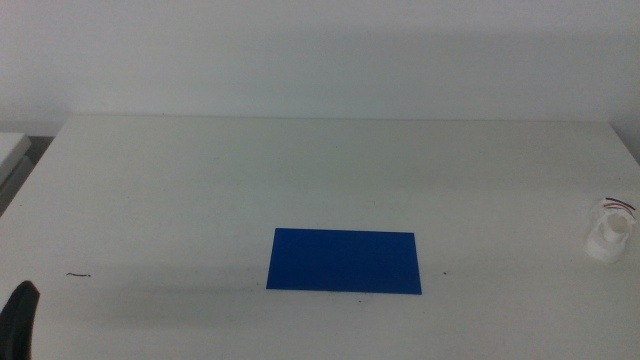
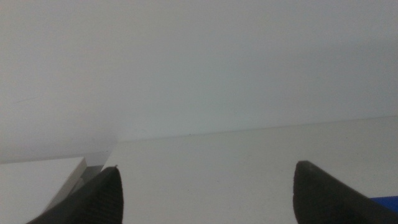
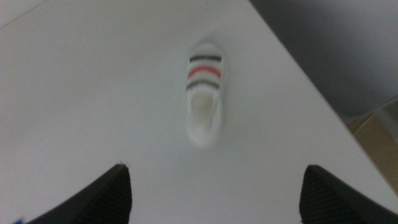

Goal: Use one arm to grab the shoe from the table and place it on the mat.

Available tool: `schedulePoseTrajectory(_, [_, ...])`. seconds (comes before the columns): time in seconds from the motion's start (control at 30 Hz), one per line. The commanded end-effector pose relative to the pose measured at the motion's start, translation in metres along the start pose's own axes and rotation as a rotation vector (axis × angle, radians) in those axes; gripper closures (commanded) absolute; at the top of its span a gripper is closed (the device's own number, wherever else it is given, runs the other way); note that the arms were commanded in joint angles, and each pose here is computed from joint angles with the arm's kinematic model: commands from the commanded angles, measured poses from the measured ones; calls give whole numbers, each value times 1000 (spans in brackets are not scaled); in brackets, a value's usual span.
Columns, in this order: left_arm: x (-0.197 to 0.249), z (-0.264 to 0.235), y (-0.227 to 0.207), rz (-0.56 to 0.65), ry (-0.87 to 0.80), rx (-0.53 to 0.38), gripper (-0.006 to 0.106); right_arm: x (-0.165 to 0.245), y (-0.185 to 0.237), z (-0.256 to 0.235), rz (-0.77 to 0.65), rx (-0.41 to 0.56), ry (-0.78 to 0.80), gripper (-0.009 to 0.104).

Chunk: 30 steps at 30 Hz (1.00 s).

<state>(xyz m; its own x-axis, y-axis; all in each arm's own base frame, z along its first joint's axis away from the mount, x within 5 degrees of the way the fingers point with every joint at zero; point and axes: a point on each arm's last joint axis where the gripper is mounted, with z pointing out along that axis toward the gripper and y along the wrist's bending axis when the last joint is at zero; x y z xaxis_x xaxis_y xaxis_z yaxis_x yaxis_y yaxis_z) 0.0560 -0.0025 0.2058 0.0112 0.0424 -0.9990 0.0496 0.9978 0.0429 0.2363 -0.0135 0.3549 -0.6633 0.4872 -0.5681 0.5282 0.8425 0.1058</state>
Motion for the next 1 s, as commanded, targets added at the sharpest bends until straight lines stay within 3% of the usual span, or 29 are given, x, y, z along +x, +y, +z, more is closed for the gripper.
schedulePoseTrajectory(0.0, [-1,0,0,-3,-7,-2,7,-18,8,23,-11,54,3,3])
schedulePoseTrajectory(0.23, [-1,0,0,-3,-7,-2,7,-35,22,115,128,68,109,3])
schedulePoseTrajectory(0.5, [-1,0,0,-3,-7,-2,7,-29,19,194,119,157,229,3])
schedulePoseTrajectory(0.73, [-1,0,0,-3,-7,-2,7,-22,23,230,114,131,232,4])
schedulePoseTrajectory(0.83, [-1,0,0,-3,-7,-2,7,-17,23,242,111,131,244,13])
schedulePoseTrajectory(0.97, [-1,0,0,-3,-7,-2,7,-13,22,250,109,143,265,45])
